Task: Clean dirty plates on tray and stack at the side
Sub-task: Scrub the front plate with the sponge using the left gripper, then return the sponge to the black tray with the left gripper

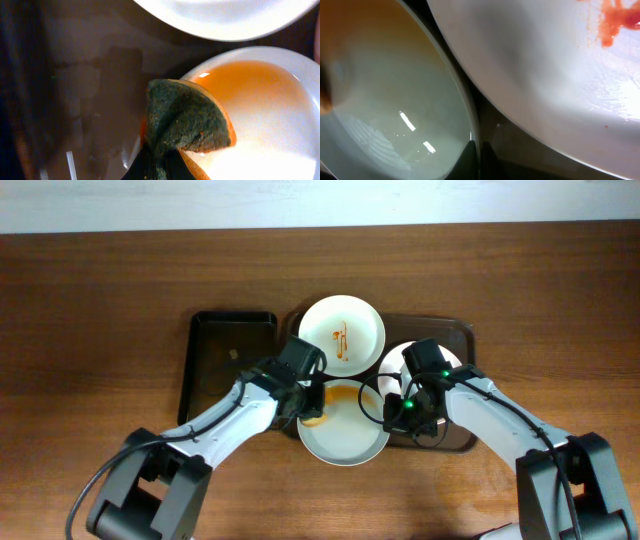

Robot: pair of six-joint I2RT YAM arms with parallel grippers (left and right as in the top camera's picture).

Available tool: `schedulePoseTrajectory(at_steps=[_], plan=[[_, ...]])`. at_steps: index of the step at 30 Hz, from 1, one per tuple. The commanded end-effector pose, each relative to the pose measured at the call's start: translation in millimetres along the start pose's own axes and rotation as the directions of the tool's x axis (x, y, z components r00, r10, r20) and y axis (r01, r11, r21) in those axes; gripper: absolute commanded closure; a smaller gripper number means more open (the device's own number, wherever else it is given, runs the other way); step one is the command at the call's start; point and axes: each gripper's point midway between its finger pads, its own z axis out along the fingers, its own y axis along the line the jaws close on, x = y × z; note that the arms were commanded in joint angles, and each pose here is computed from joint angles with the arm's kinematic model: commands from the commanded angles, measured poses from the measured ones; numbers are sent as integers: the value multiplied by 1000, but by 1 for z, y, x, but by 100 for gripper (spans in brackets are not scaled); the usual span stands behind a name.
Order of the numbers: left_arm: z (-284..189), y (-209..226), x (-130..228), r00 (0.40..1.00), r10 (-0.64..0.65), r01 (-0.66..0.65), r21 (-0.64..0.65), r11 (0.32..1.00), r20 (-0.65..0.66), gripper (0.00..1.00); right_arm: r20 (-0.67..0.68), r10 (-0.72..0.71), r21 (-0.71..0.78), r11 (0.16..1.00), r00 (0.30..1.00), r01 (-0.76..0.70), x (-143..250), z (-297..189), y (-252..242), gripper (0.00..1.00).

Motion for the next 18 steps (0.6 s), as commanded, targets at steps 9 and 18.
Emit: schedulePoseTrajectory(at_steps=[9, 18], plan=[[-94, 39, -55, 960, -119, 126, -9, 992, 253, 100, -1, -13, 11, 1000, 1000, 13, -1, 0, 1, 78], [-87, 133, -40, 936, -295, 327, -164, 931, 192, 100, -12, -51, 11, 999, 999, 51, 5, 6, 9, 96]])
